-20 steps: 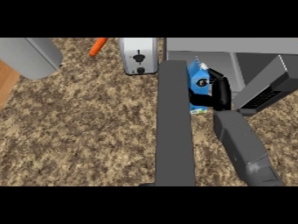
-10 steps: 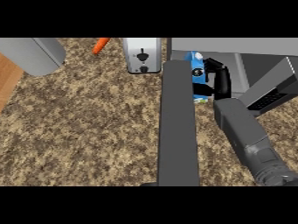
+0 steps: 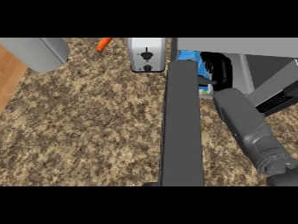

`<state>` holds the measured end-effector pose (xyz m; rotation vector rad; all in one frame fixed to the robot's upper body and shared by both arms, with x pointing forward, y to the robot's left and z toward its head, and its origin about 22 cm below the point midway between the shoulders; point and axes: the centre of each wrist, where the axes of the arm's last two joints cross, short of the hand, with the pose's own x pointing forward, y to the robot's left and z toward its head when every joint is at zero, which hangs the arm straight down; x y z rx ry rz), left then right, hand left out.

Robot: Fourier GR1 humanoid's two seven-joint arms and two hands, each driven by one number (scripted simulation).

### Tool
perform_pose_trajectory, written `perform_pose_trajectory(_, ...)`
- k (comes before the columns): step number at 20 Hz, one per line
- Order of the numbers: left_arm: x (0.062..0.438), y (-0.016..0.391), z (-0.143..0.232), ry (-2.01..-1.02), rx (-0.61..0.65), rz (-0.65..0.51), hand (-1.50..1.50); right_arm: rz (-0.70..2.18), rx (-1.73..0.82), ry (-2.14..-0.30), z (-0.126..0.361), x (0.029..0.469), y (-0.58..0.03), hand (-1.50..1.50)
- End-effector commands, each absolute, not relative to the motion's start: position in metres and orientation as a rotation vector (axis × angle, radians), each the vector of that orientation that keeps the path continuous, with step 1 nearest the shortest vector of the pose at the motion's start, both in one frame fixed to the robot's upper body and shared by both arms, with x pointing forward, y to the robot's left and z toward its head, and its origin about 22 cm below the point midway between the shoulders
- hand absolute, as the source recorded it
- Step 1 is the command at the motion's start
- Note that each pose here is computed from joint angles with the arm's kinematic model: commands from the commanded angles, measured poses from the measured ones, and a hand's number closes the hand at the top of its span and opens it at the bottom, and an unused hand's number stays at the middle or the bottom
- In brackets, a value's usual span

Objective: Pick up the milk, place it into the microwave and close the microwave

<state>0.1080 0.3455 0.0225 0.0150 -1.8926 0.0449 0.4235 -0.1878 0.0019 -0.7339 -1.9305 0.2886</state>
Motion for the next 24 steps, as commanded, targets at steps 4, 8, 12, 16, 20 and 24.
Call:
perform_pose_trajectory(4,0.108,0.345,0.017,-1.899,0.001,0.042,-1.50,0.204,-0.894,-1.890,0.005,0.426,-0.197,1.50)
perform_pose_trajectory(8,0.119,0.341,0.021,-1.910,-0.015,0.010,-1.50,0.154,-0.914,-1.871,0.008,0.427,-0.213,1.50)
perform_pose_trajectory(12,0.119,0.347,0.022,-1.913,-0.024,0.019,-1.50,0.202,-0.960,-1.819,-0.003,0.419,-0.240,1.50)
perform_pose_trajectory(16,0.126,0.348,0.023,-1.883,-0.019,0.002,-1.50,0.214,-0.942,-1.790,0.003,0.420,-0.255,1.50)
perform_pose_trajectory(20,0.128,0.346,0.016,-1.887,-0.037,0.017,-1.50,0.194,-1.031,-1.743,-0.002,0.416,-0.259,1.50)
perform_pose_trajectory(24,0.135,0.350,0.022,-1.884,-0.036,0.002,-1.50,0.261,-1.009,-1.770,-0.003,0.415,-0.262,1.50)
